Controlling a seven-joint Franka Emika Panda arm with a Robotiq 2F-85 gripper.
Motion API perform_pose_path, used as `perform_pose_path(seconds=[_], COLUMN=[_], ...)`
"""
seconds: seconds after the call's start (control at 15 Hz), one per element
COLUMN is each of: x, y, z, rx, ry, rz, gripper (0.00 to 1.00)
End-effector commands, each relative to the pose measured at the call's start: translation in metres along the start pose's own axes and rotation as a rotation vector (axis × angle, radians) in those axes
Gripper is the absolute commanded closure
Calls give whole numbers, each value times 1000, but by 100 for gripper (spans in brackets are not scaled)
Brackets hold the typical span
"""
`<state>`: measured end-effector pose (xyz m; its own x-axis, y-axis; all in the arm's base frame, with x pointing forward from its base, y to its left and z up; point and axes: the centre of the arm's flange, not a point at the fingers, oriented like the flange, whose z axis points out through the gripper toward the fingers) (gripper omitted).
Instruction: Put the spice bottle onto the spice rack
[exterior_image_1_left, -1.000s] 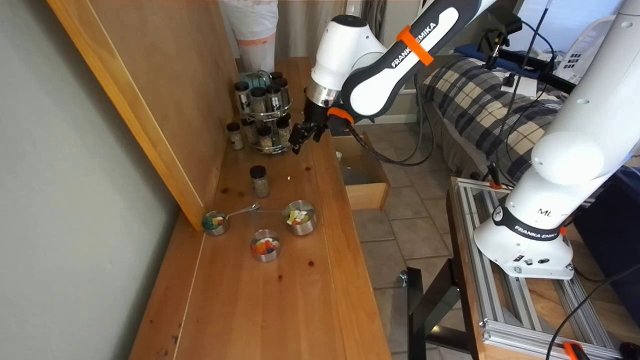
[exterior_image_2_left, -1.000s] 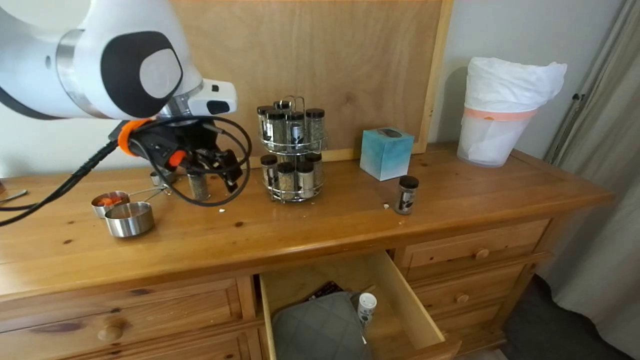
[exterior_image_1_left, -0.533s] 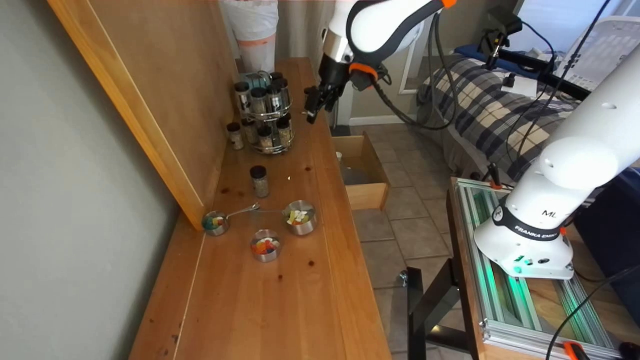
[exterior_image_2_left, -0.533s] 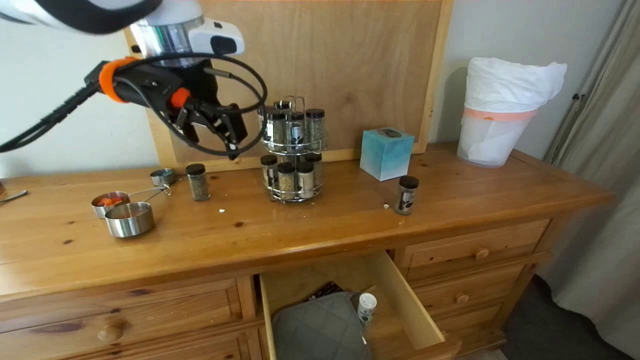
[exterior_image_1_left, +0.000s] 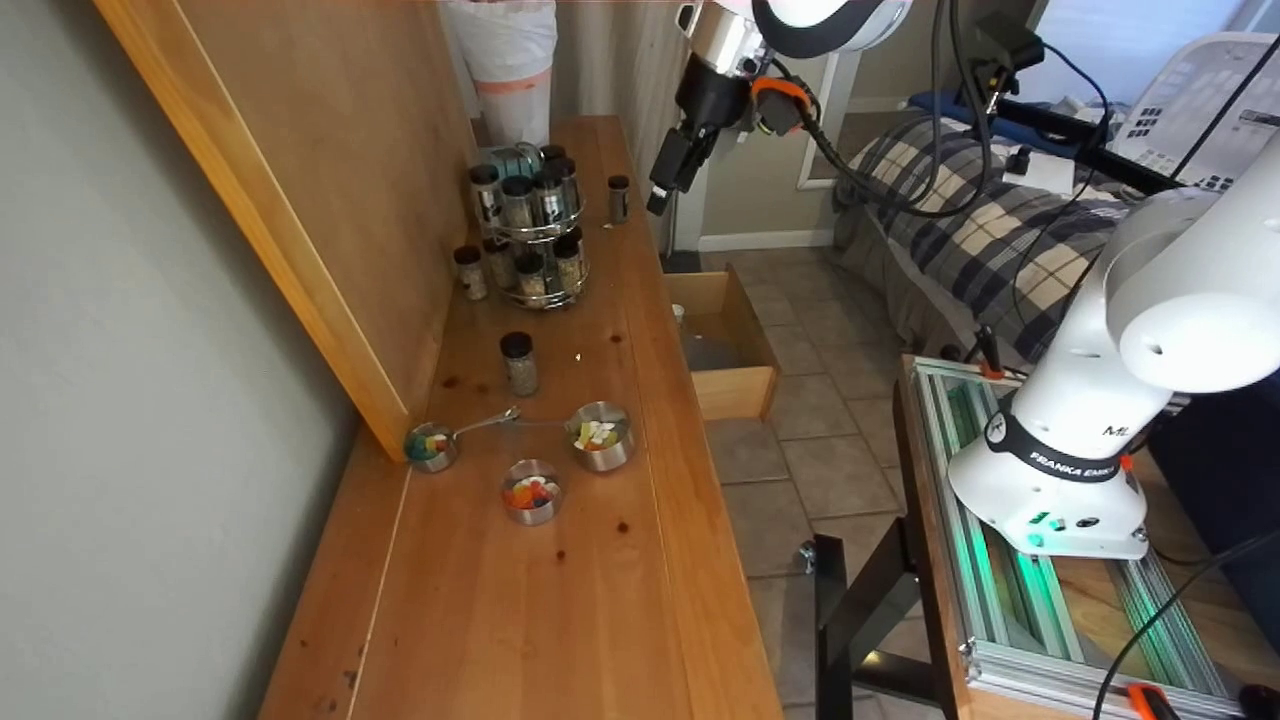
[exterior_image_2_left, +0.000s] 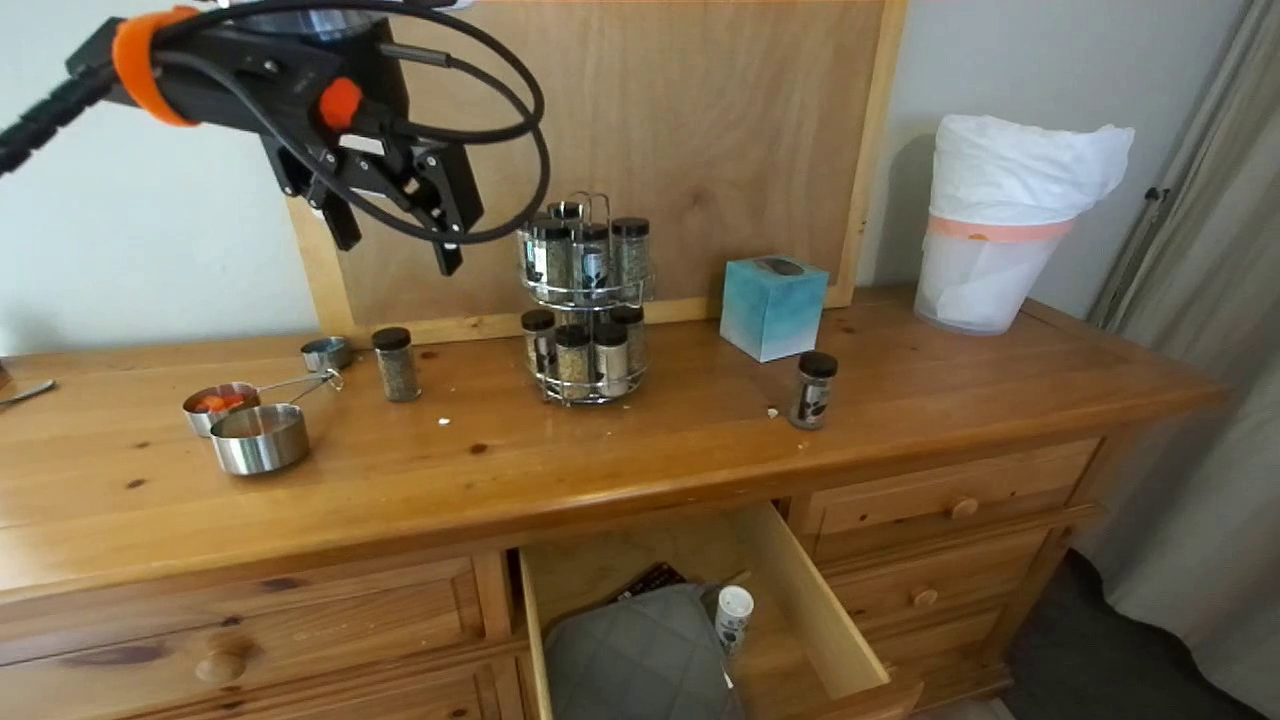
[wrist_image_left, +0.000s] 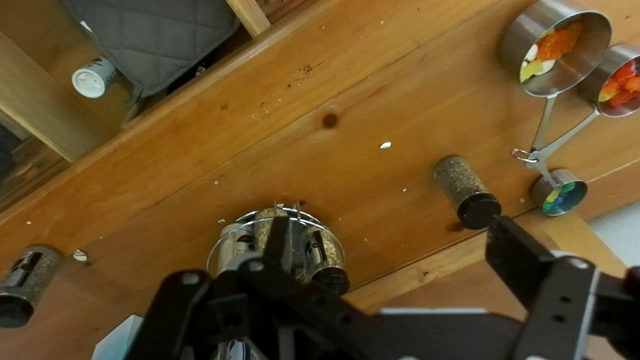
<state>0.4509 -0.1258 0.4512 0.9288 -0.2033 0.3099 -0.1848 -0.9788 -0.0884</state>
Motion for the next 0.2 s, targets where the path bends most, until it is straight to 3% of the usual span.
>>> perform_pose_path(seconds=[0.0,0.13], x=[0,0], y=[-1,-1], z=[0,1], rx=[1,1], ry=[-1,-1], rz=[-2,-3], gripper=[0,0])
